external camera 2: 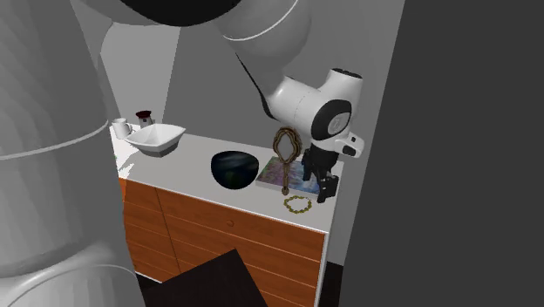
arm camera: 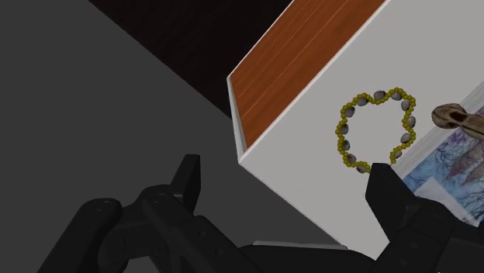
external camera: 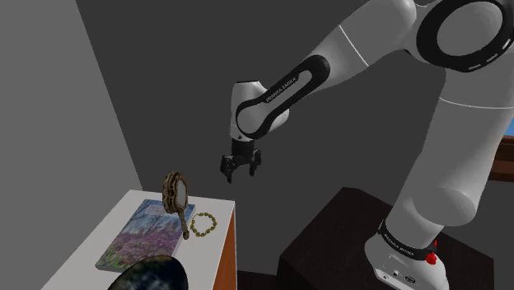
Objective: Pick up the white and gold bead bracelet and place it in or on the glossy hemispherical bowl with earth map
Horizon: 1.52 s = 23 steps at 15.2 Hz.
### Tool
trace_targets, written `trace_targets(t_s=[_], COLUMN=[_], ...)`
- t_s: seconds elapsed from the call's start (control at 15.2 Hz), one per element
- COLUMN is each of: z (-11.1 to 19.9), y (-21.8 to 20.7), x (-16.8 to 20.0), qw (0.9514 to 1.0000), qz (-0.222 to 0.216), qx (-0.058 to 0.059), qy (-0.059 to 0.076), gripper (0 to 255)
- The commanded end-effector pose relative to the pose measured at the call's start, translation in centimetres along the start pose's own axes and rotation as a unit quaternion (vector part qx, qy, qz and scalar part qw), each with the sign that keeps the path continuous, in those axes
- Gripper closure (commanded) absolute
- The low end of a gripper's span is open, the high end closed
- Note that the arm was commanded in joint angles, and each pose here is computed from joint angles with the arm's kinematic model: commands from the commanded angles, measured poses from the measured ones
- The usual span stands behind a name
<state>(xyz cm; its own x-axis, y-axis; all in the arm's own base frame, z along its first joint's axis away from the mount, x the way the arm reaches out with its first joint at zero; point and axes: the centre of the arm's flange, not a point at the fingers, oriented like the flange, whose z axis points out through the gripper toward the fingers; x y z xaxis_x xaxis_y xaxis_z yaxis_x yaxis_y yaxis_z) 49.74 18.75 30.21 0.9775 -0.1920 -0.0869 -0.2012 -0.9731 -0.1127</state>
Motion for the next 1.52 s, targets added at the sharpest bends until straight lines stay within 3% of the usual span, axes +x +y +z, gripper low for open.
trace_targets(t_s=[0.0, 0.73, 1.25, 1.45], z=[2.3, 14.4, 18.6, 18.6], y=[-1.2, -7.7, -8.0, -8.0], x=[0.9, 6.1, 5.9, 5.9], qw=[1.0000, 0.9985, 0.9985, 0.9985], qz=[0.005, 0.030, 0.031, 0.031], qx=[0.003, 0.019, 0.019, 0.019], qy=[-0.006, -0.041, -0.041, -0.041], gripper=[0, 0, 0, 0])
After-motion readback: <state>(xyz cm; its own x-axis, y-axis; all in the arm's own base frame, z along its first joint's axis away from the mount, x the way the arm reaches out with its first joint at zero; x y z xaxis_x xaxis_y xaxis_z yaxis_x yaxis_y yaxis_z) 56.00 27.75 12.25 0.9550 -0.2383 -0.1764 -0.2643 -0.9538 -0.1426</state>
